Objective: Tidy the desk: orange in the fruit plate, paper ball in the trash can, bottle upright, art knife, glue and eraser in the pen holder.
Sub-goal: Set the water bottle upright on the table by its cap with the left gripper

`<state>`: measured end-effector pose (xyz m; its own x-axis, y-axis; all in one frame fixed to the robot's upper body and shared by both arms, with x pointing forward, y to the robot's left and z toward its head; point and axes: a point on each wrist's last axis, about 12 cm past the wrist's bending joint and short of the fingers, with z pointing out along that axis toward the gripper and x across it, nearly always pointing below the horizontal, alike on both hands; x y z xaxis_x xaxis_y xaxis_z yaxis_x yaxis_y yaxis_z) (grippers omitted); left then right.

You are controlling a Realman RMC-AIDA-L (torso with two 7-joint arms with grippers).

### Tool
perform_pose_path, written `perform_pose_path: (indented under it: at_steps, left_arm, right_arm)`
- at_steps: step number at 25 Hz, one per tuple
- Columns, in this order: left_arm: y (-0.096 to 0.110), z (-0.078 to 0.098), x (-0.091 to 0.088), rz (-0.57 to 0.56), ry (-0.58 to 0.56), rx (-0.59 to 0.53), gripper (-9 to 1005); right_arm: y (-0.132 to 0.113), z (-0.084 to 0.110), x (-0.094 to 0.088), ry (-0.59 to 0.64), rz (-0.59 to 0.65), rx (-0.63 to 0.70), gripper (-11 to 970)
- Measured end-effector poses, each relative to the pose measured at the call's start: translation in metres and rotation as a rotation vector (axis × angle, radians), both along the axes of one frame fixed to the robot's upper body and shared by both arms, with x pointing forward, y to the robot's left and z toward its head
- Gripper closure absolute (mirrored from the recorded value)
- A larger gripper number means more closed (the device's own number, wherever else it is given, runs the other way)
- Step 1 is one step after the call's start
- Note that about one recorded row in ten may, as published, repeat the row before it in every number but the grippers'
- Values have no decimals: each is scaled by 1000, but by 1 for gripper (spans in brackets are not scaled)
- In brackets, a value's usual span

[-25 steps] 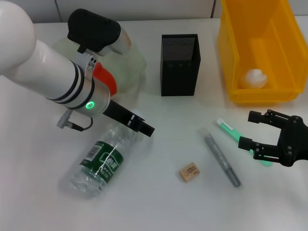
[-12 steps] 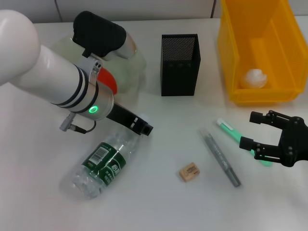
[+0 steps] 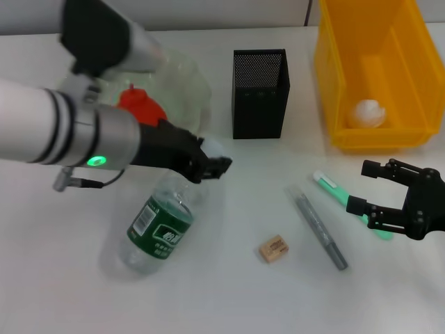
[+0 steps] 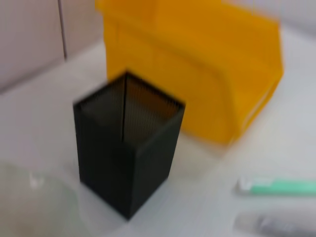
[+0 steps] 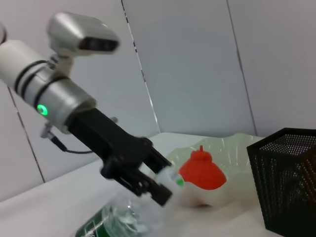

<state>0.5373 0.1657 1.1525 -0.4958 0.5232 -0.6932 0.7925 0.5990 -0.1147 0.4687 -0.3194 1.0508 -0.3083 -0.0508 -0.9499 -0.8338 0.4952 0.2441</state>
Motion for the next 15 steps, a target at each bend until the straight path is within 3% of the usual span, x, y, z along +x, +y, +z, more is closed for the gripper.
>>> perform_pose_path:
  at_steps: [7, 15]
  left_arm:
    - [45, 6, -10, 25, -75, -237, 521]
    - [95, -13, -20, 58, -183, -531, 506]
  right_arm:
    - [-6, 5, 4, -7, -96, 70, 141]
    - [-5, 9, 6, -1, -121, 116, 141]
